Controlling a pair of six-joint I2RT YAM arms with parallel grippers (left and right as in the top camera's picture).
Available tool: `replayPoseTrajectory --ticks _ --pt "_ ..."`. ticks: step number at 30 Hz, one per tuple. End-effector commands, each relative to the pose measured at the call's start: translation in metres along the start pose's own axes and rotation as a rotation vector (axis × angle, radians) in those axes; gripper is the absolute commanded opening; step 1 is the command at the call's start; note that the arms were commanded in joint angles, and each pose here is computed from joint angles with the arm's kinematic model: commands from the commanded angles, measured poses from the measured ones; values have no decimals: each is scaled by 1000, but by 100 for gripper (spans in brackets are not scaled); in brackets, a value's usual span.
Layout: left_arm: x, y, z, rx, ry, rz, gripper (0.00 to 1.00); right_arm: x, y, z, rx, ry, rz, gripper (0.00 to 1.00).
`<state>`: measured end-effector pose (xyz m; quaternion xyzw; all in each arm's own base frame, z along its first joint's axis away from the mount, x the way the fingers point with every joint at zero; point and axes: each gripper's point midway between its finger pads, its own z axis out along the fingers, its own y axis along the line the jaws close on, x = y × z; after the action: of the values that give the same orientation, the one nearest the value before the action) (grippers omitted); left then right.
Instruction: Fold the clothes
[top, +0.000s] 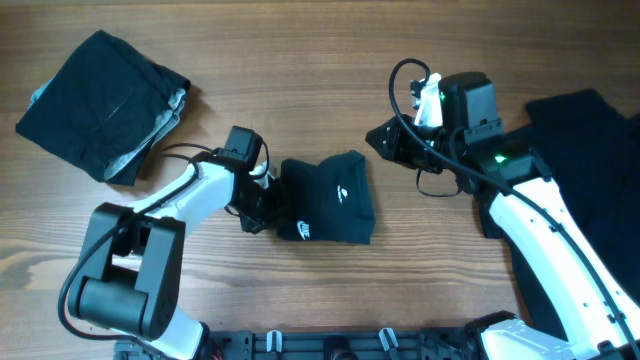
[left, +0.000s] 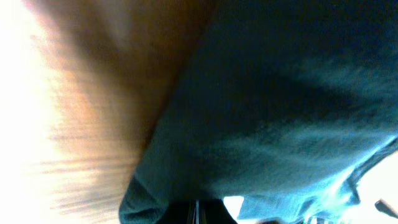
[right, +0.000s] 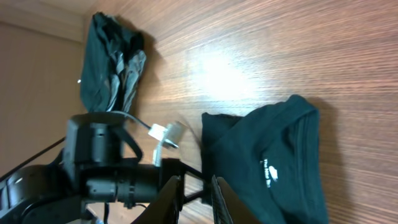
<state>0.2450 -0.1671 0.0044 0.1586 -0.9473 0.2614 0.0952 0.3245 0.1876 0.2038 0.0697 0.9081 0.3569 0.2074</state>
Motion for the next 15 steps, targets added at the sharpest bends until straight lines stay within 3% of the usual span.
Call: replayPoseTrajectory --ticks 1,6,9,10,11,12,14,15 --pt "-64 20 -16 -49 -259 -77 4 -9 -5 -3 37 -44 1 20" --pt "-127 9 -64 29 -469 29 6 -6 -20 1 104 -36 13 23" --pt "-130 -36 -93 120 -441 191 28 0 -37 23 144 32 -32 24" --pt "-123 -47 -101 155 -403 201 44 5 -44 31 154 69 -43 24" --pt "-113 -55 -106 182 -359 196 49 11 -48 41 144 115 -59 21" --pt "-102 -59 -109 197 -314 182 49 19 -51 51 122 169 -85 20" --pt "-72 -44 -100 136 -200 114 12 38 -66 71 115 285 -62 15" --pt "-61 -26 -89 44 -164 78 4 40 -71 76 127 297 -53 14"
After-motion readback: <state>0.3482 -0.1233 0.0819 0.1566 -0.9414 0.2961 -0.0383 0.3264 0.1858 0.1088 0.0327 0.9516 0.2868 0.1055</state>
